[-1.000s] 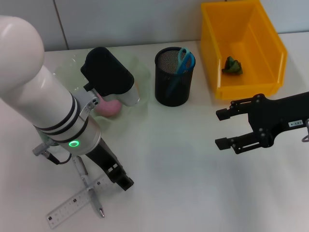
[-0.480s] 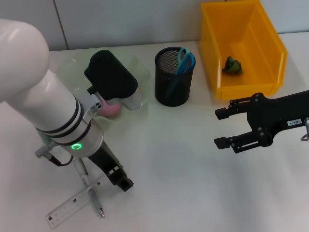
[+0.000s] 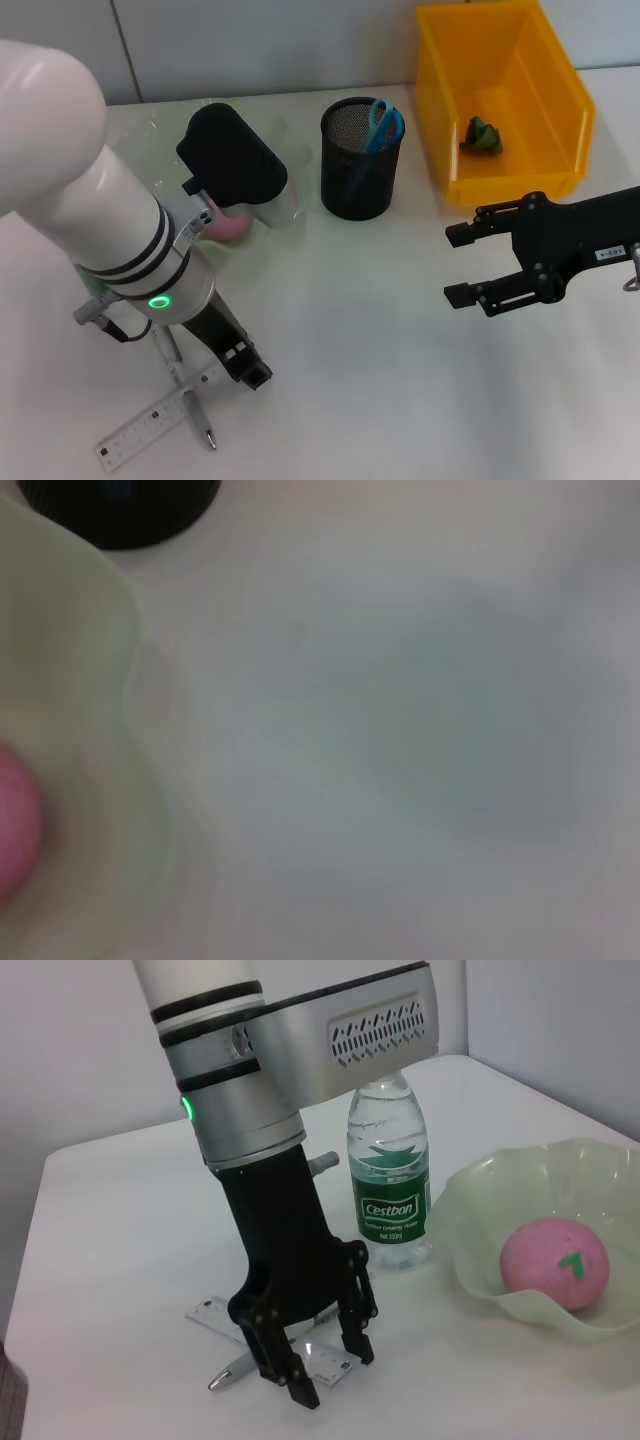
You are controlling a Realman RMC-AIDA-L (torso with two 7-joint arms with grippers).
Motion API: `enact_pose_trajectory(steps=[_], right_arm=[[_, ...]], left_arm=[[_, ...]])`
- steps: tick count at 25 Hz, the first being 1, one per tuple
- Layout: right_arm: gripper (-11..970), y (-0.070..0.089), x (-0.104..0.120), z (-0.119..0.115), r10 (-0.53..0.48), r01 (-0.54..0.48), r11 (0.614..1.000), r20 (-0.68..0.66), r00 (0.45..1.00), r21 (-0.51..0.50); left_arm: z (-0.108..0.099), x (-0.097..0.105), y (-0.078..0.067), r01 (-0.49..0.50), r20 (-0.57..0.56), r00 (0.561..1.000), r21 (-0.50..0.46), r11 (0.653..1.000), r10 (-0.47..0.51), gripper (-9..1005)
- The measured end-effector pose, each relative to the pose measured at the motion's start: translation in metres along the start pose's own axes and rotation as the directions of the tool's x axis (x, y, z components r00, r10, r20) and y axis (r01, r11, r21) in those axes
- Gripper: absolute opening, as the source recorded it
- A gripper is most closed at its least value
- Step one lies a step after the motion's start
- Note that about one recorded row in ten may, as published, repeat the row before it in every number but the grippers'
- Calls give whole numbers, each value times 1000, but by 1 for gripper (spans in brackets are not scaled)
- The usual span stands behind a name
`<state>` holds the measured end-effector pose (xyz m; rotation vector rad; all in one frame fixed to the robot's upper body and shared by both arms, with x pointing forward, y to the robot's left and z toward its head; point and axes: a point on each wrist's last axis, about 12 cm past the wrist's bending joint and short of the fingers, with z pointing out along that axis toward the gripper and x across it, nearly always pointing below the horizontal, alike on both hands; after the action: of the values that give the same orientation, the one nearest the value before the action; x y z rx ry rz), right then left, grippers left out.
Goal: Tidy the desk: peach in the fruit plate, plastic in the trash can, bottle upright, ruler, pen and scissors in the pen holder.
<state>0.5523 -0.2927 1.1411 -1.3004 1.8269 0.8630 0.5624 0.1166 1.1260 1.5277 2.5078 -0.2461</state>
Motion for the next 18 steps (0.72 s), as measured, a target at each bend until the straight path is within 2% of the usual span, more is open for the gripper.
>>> enact_pose_trajectory(steps=[5,8,18], right_arm=[[774,0,1,0,1,-1,1000,-8,1000,0],[774,0,0,0,0,0,1000,-8,1000,0],[775,-2,-1,-2,-2,2,1000,-9,1000,6]], left_arm=[[0,-1,0,-4,-1,1000,-3,1000,4,673],[1,-1,0,-11,-10,1000,-6,1000,11,443],[-4,-5,-3,-28,8,1000,-19,999,28,404]])
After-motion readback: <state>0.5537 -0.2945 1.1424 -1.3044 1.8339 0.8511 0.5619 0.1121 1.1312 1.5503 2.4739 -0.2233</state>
